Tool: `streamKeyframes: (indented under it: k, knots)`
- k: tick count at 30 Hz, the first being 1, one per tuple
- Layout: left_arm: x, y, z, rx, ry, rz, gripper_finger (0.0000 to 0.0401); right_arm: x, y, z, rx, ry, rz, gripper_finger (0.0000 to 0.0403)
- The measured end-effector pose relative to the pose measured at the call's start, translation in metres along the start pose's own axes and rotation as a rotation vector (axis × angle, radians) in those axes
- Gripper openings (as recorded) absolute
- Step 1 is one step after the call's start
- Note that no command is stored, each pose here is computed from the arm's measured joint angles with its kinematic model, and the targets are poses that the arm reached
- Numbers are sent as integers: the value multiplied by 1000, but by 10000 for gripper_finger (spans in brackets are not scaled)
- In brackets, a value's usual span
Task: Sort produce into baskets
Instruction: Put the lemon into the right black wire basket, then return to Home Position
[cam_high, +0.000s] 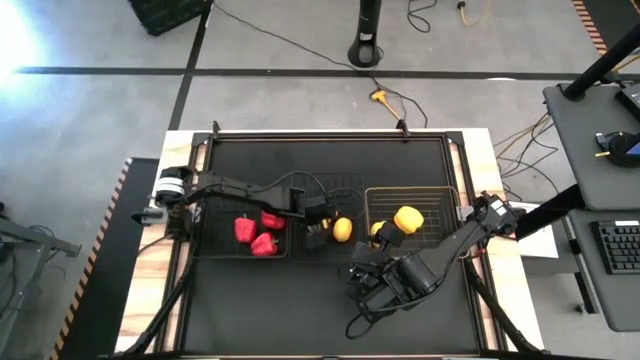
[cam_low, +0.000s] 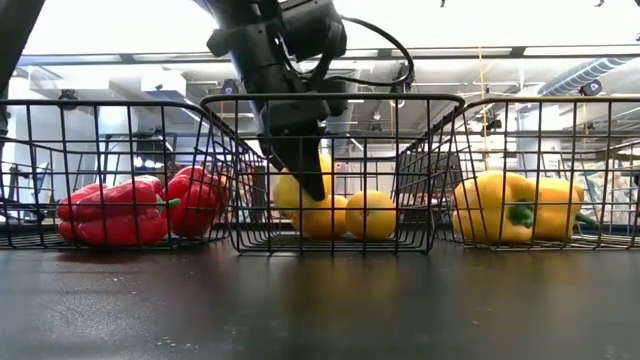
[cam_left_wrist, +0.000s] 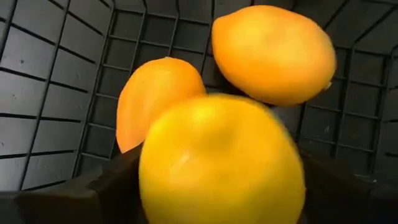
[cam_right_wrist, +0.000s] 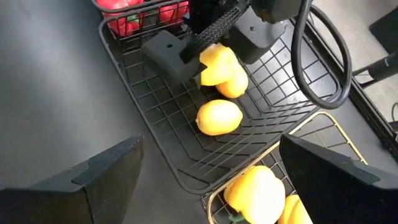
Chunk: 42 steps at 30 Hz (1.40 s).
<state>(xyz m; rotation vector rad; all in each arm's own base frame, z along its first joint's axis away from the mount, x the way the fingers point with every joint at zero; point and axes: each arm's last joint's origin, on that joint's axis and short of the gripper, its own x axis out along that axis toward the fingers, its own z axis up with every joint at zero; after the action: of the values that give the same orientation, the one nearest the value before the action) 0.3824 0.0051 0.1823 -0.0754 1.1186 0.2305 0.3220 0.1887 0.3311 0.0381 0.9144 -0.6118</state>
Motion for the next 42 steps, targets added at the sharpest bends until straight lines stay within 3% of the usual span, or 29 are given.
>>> streamKeyframes:
  k: [6, 9, 15, 20, 26, 29, 33, 37, 42]
  knots:
    - [-9, -2, 1, 28, -20, -30, 358, -1, -1, 0, -49, -2, 3, 366]
    - [-27, 1, 2, 19, -59, -37, 363, -5, -7, 4, -62, -10, 13, 366]
    - [-113, 4, -11, -24, -327, -57, 362, -4, -25, 19, -183, -18, 9, 365]
    - [-174, 0, -66, -2, -571, -180, 361, 38, -32, 46, -265, 14, 134, 343]
    - [-196, 12, -140, -45, -742, -254, 361, 109, -33, 75, -389, -144, 485, 265]
    - [-197, 23, -166, -62, -799, -268, 361, 125, -52, 79, -411, -147, 470, 199]
    - [-193, 34, -194, -50, -862, -273, 361, 122, -83, 71, -400, -135, 437, 102]
    - [-187, 41, -214, -26, -941, -274, 361, 106, -109, 45, -344, -190, 451, 23]
    - [-171, 41, -224, -28, -1090, -289, 361, 87, -139, 0, -201, -430, 538, 14]
